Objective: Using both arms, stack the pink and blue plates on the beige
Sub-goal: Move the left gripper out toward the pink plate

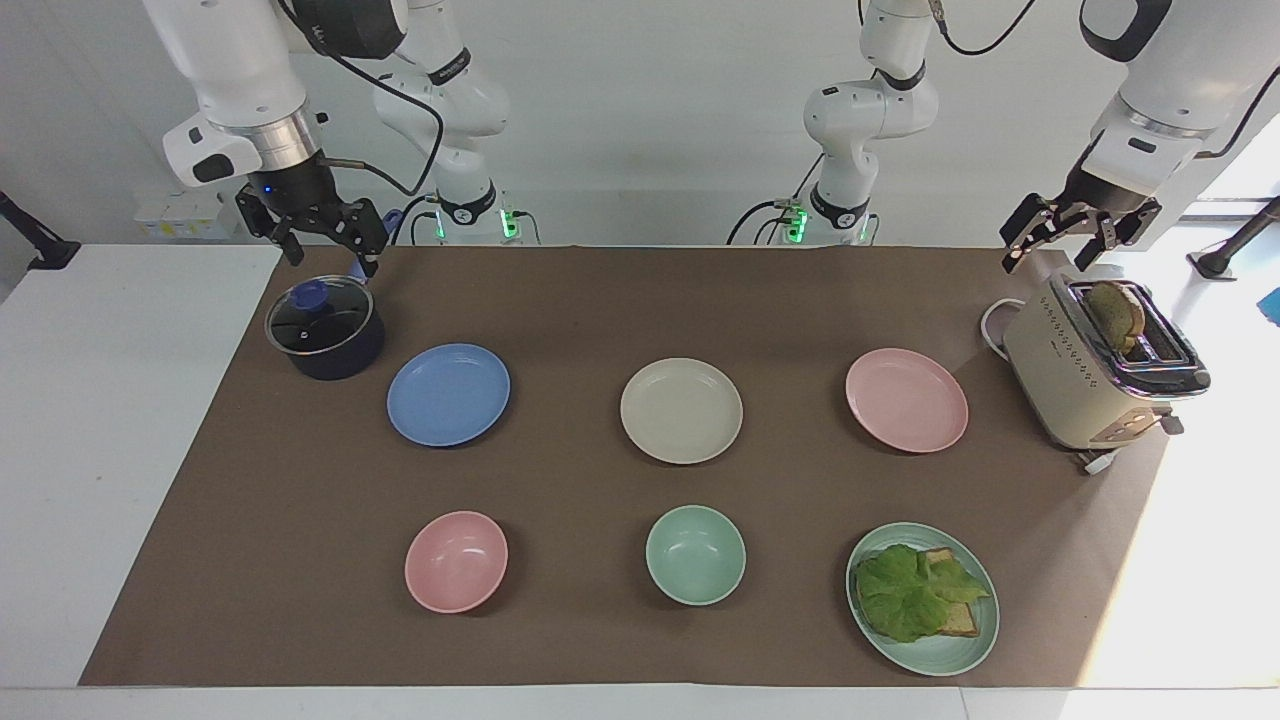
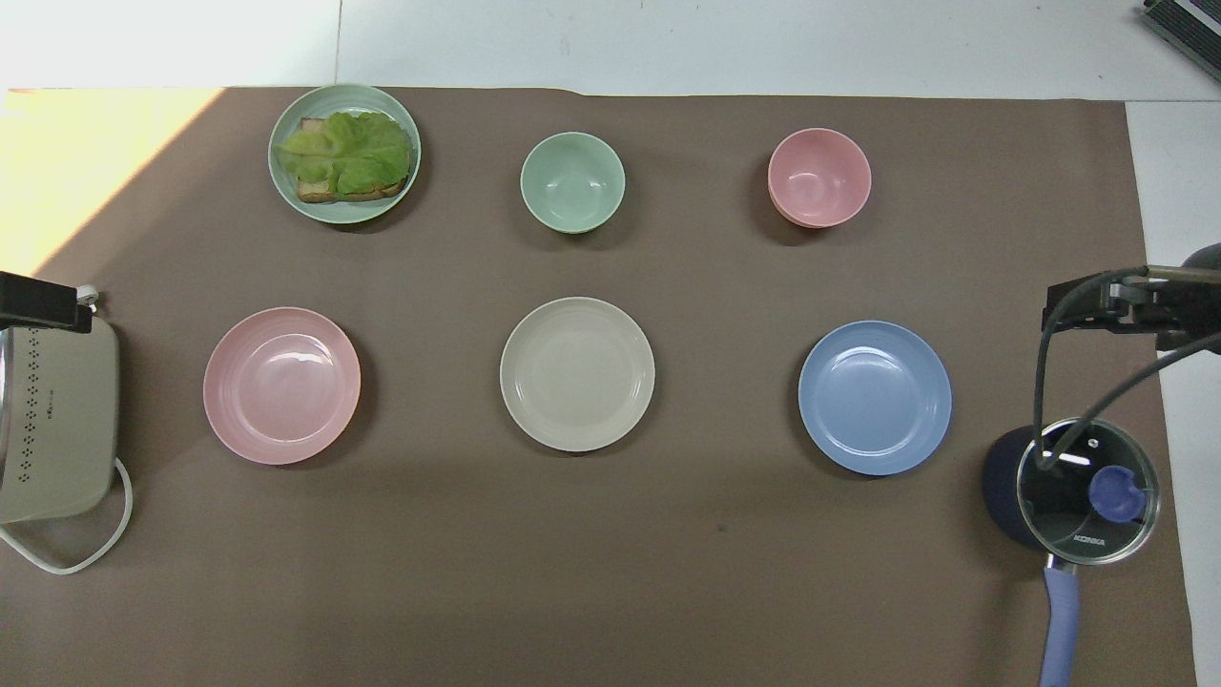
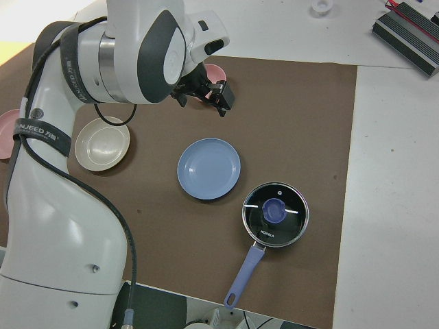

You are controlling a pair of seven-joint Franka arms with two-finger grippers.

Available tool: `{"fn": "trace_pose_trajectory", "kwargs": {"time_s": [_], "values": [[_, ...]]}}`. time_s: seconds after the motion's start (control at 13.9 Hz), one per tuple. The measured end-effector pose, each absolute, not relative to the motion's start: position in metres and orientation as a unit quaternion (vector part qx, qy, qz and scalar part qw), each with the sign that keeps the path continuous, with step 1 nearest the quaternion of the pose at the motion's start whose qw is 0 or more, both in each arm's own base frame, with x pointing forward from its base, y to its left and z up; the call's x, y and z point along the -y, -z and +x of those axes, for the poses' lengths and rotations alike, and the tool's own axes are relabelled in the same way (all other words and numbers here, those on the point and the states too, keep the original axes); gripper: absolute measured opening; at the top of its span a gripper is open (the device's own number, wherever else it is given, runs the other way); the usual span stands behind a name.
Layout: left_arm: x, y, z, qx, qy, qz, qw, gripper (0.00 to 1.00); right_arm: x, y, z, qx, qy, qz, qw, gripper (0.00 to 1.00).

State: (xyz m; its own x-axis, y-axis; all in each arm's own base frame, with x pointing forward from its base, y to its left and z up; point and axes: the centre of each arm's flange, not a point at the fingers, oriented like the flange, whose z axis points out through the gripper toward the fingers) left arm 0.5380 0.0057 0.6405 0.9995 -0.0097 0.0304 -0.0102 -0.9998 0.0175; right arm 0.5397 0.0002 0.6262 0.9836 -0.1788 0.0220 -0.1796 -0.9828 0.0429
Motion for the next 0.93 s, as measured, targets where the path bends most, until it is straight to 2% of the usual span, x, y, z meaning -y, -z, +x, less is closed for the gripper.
{"fn": "trace_pose_trajectory", "kwargs": {"time_s": [0.65,0.93], "values": [[-0.005,-0.637,0.538,0.005,-0.011,1.0,0.009,1.0,0.0,-0.626,0.54,0.09,-0.009,0.996,0.022,1.0],[-0.007,-0.602,0.54,0.002,0.01,1.0,0.009,1.0,0.0,-0.626,0.54,0.091,-0.009,0.996,0.022,1.0]]}}
